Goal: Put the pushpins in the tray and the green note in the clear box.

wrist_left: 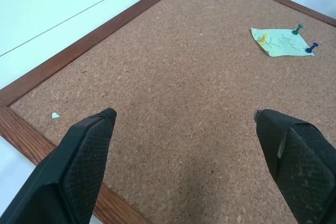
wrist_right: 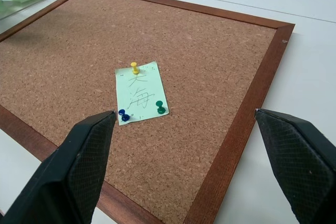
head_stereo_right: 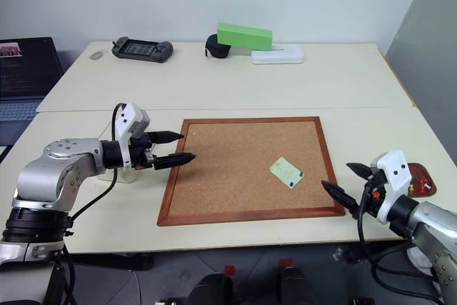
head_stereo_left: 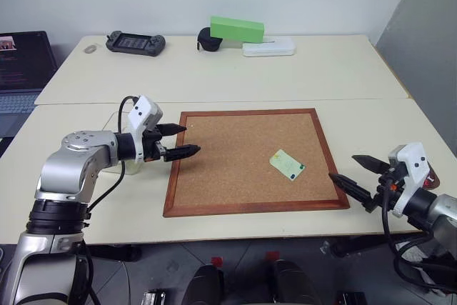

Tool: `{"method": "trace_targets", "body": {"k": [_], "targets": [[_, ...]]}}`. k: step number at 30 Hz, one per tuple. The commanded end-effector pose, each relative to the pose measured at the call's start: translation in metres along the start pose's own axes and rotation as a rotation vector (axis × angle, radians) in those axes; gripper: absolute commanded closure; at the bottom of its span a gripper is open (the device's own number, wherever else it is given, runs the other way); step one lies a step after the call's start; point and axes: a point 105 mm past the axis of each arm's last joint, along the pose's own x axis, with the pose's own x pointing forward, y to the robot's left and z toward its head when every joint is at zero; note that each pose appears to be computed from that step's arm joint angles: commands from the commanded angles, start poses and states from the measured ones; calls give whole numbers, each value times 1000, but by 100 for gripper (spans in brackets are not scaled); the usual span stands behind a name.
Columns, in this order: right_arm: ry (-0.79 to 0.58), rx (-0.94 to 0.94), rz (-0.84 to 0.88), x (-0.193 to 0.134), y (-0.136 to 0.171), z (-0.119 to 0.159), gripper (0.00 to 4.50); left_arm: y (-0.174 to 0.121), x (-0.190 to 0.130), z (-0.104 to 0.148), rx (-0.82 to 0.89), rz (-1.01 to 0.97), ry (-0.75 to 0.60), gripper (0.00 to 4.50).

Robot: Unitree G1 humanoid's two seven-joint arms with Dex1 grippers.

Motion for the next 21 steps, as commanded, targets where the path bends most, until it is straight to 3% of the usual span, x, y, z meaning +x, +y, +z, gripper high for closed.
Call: {"method": "trace_targets", "body": {"k": [1,21], "targets": [[-40,-54,0,-2,0,15,3,2,-8,14,54,21,-27,0],[-45,-52,2,0,3,15,3,-2,-4,18,36,-21,-52,0]]}}
